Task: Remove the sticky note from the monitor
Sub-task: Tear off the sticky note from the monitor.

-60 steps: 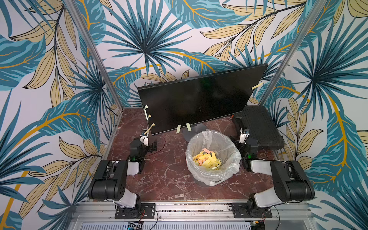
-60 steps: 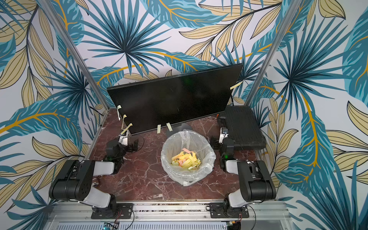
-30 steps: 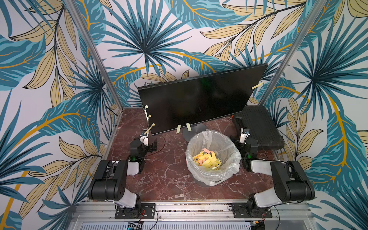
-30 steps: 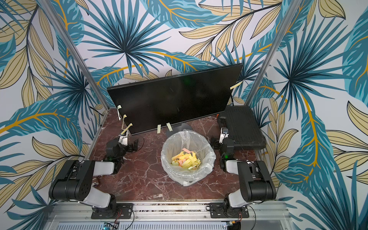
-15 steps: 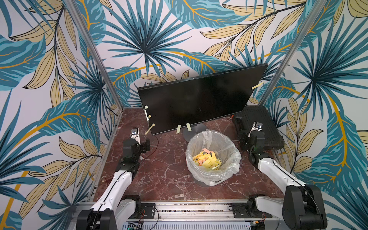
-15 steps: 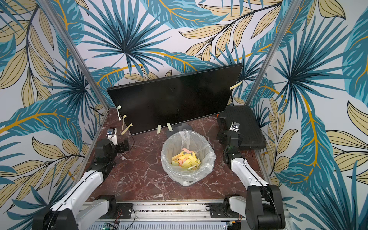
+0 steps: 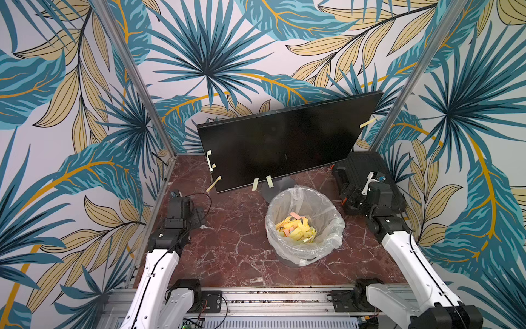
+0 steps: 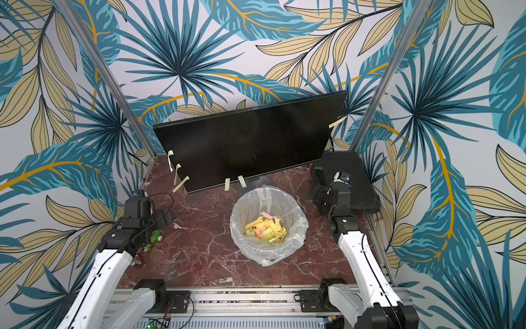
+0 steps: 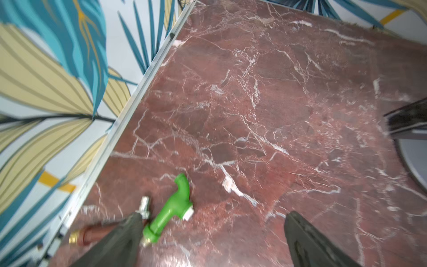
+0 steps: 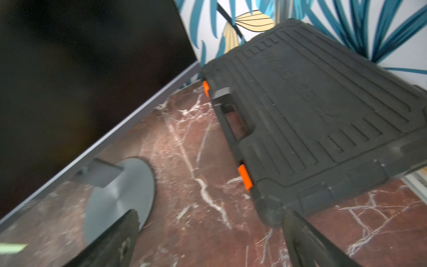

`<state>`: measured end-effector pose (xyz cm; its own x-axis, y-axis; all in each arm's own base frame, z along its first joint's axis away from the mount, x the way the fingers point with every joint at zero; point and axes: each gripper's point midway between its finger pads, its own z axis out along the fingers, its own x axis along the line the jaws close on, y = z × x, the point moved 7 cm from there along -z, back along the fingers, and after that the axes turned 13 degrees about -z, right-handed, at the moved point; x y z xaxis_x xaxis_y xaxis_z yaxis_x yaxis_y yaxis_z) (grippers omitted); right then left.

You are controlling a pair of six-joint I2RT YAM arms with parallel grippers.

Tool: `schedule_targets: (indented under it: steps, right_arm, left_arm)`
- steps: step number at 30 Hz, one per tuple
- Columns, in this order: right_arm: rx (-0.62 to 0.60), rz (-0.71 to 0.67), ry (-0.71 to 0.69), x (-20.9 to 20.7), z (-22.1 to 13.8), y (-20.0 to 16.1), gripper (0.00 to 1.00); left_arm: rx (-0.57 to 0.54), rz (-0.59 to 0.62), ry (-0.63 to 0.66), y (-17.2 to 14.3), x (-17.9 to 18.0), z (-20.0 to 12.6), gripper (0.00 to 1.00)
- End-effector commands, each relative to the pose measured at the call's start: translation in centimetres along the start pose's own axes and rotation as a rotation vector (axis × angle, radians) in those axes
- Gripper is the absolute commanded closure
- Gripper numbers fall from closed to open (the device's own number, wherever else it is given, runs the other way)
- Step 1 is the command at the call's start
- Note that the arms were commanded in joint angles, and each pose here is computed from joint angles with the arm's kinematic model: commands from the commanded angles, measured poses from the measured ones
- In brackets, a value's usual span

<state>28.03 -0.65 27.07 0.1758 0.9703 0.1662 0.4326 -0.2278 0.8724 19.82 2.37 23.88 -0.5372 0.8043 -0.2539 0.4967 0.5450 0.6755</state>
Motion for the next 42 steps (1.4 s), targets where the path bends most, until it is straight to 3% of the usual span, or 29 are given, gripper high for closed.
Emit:
schedule_targets:
  steps: [1, 11, 17, 23, 30, 42]
  right_arm:
    - [0.038, 0.037, 0.122, 1.3, -2.4, 0.5, 0.01]
    - [0.045, 0.056, 0.493, 5.8, -8.0, 4.0, 0.08]
    - [0.045, 0.062, 0.628, 8.1, -10.8, 5.1, 0.10]
    - [0.065, 0.027, 0.732, 11.4, -12.6, 5.3, 0.14]
    - [0.109, -0.063, 0.832, 16.5, -13.6, 4.4, 0.17]
    - [0.125, -0.139, 0.945, 24.4, -14.1, 3.6, 0.19]
  left_arm:
    - [0.038, -0.135, -0.036, -0.7, 0.8, -3.2, 0.00]
    - [-0.079, -0.286, -0.480, 2.1, -1.8, -12.0, 0.00]
    - [-0.173, -0.228, -0.759, 5.0, -4.7, -15.8, 0.00]
    - [-0.236, -0.157, -0.908, 8.1, -7.0, -19.0, 0.00]
    - [-0.266, -0.150, -0.985, 11.4, -9.3, -20.7, 0.00]
    - [-0.180, -0.084, -0.762, 13.1, -12.7, -17.6, 0.02]
